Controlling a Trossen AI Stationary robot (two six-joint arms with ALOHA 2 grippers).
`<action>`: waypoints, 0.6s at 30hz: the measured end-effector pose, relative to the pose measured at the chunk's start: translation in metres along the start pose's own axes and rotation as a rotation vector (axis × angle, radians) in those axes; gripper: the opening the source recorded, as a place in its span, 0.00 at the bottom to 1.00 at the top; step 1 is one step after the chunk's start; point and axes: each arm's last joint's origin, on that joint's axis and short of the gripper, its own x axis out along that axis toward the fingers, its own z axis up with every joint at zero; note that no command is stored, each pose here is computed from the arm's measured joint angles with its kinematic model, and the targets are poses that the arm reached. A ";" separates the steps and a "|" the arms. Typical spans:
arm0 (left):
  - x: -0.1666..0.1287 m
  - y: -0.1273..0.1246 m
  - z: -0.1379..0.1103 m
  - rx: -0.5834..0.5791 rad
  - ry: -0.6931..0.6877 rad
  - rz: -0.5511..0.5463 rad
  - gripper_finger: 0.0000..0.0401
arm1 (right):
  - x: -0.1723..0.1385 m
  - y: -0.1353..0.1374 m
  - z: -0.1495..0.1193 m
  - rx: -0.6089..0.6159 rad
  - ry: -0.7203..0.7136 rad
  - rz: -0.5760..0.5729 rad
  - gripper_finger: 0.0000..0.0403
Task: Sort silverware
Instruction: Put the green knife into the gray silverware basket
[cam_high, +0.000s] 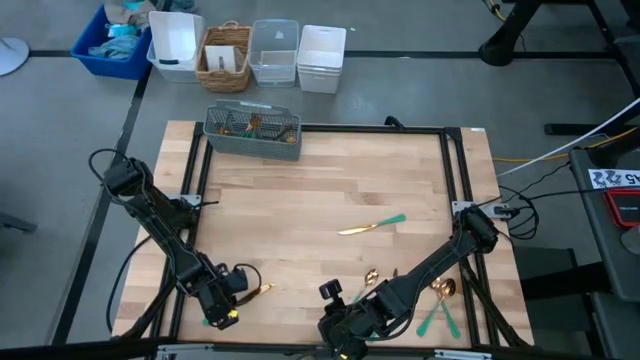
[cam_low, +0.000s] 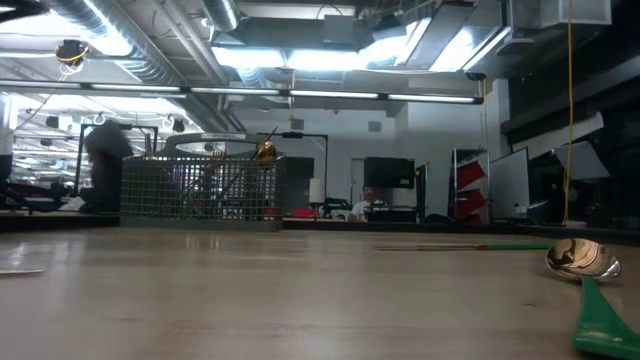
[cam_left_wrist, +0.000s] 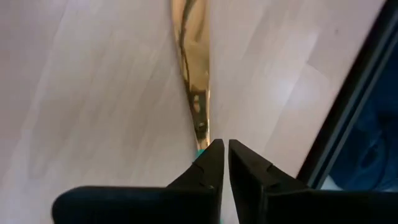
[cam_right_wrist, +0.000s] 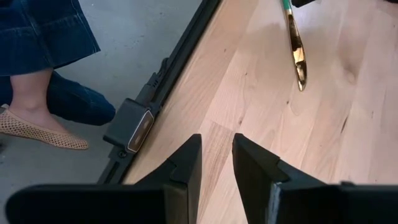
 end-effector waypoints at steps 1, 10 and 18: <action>0.000 0.000 0.000 0.034 0.000 0.000 0.06 | 0.000 0.000 0.000 0.000 0.000 0.000 0.23; 0.000 0.001 0.002 0.112 -0.004 0.003 0.26 | 0.000 0.000 0.000 -0.001 -0.001 0.001 0.23; 0.015 0.004 0.000 0.165 0.015 0.058 0.25 | 0.000 0.000 0.000 -0.006 0.000 0.004 0.23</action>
